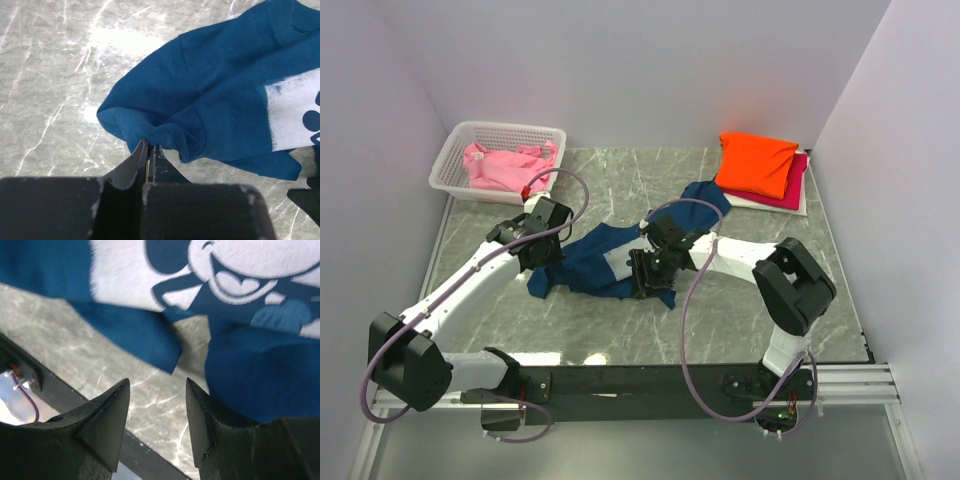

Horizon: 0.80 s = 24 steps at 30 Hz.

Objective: Fold and stack the t-shirts
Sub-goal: Flatten the tshirt out

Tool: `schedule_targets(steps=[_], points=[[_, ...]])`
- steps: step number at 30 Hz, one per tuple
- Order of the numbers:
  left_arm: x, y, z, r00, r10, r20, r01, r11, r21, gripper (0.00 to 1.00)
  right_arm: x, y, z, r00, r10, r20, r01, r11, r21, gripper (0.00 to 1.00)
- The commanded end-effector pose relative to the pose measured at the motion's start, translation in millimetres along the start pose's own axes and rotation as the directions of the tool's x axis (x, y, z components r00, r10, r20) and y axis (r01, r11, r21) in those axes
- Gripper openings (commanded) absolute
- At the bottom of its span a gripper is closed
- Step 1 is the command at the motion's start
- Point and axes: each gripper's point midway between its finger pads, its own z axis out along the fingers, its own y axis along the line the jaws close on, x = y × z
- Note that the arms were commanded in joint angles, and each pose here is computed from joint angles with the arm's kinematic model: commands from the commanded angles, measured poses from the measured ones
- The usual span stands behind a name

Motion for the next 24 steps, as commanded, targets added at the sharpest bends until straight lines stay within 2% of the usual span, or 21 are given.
schedule_targets(steps=[1, 6, 11, 14, 15, 17, 19, 24], points=[[-13, 7, -15, 0.999, -0.017, 0.04, 0.016, 1.0, 0.019, 0.0, -19, 6, 6, 0.998, -0.001, 0.055, 0.002, 1.0, -0.01, 0.56], [-13, 15, -17, 0.999, -0.025, 0.043, 0.024, 1.0, 0.01, 0.0, -17, 2, 18, 0.999, 0.014, 0.037, -0.014, 1.0, -0.009, 0.55], [-13, 20, -13, 0.999, -0.029, 0.039, 0.029, 1.0, 0.004, 0.0, -15, 8, 26, 1.0, 0.019, 0.017, -0.018, 0.999, -0.049, 0.5], [-16, 20, -11, 0.998, -0.033, 0.046, 0.032, 0.999, 0.008, 0.0, -16, 12, 30, 1.0, 0.021, 0.004, -0.021, 0.997, -0.071, 0.28], [-16, 21, -10, 0.998, -0.034, 0.047, 0.034, 0.999, 0.006, 0.0, -18, 13, 30, 1.0, 0.021, 0.004, -0.02, 0.997, -0.072, 0.15], [-18, 22, -9, 0.998, -0.036, 0.052, 0.035, 0.999, 0.002, 0.0, -23, 13, 24, 1.0, 0.012, 0.018, -0.011, 0.999, -0.046, 0.03], [-20, 24, -8, 0.998, -0.036, 0.056, 0.036, 0.999, -0.005, 0.0, -24, 8, 14, 1.0, 0.009, 0.025, -0.009, 1.0, -0.011, 0.0], [-35, 26, -16, 0.994, -0.05, 0.099, 0.051, 0.999, -0.008, 0.0, -40, 3, -58, 0.991, 0.018, 0.132, -0.024, 0.999, 0.042, 0.0]])
